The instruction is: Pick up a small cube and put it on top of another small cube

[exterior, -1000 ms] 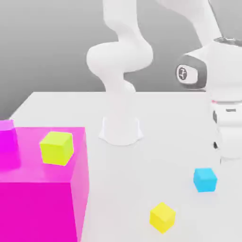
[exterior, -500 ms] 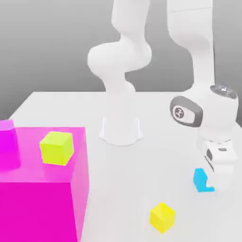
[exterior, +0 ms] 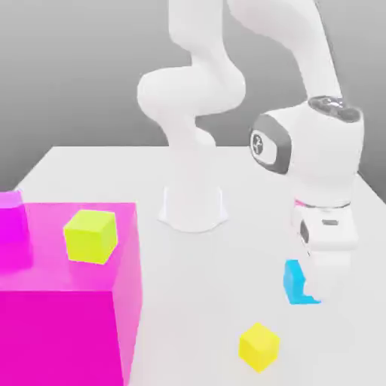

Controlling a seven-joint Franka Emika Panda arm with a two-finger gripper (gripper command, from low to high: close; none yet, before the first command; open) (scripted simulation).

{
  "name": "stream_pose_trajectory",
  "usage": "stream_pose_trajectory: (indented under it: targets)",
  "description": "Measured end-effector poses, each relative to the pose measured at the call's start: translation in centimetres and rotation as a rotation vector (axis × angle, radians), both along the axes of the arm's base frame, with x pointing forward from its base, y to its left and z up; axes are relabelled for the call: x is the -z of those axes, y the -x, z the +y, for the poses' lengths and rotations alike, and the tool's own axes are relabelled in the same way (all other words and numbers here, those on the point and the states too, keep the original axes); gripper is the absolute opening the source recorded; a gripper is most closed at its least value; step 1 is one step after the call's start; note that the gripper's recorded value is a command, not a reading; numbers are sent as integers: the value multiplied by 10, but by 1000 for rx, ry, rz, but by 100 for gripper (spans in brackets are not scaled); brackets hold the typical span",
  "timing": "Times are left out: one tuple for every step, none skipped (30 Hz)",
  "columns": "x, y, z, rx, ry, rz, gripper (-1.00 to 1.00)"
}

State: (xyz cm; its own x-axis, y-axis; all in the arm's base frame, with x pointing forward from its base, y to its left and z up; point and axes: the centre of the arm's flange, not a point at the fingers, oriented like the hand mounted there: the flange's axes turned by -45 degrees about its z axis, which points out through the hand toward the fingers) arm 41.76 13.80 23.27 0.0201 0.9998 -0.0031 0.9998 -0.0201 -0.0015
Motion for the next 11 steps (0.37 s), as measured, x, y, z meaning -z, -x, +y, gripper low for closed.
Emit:
stream_pose_trajectory:
  targets:
    - [-5,-10,-16,7,-1,0,-100]
    - [-6,-17,-26,6,-2,0,-100]
    - [-1,-20,-28,-1,-3,0,-100]
    - [8,-21,-29,-7,-4,-1,-100]
    - [18,-22,-29,-9,-4,-1,-100]
    - [29,-22,-29,-11,-4,-1,-100]
    - [41,-22,-29,-10,-3,0,-100]
    - [50,-22,-30,-10,-3,0,100]
    - [50,-22,-30,-10,-3,0,100]
    - [50,-22,-30,-10,-3,0,100]
    - [50,-22,-30,-10,-3,0,100]
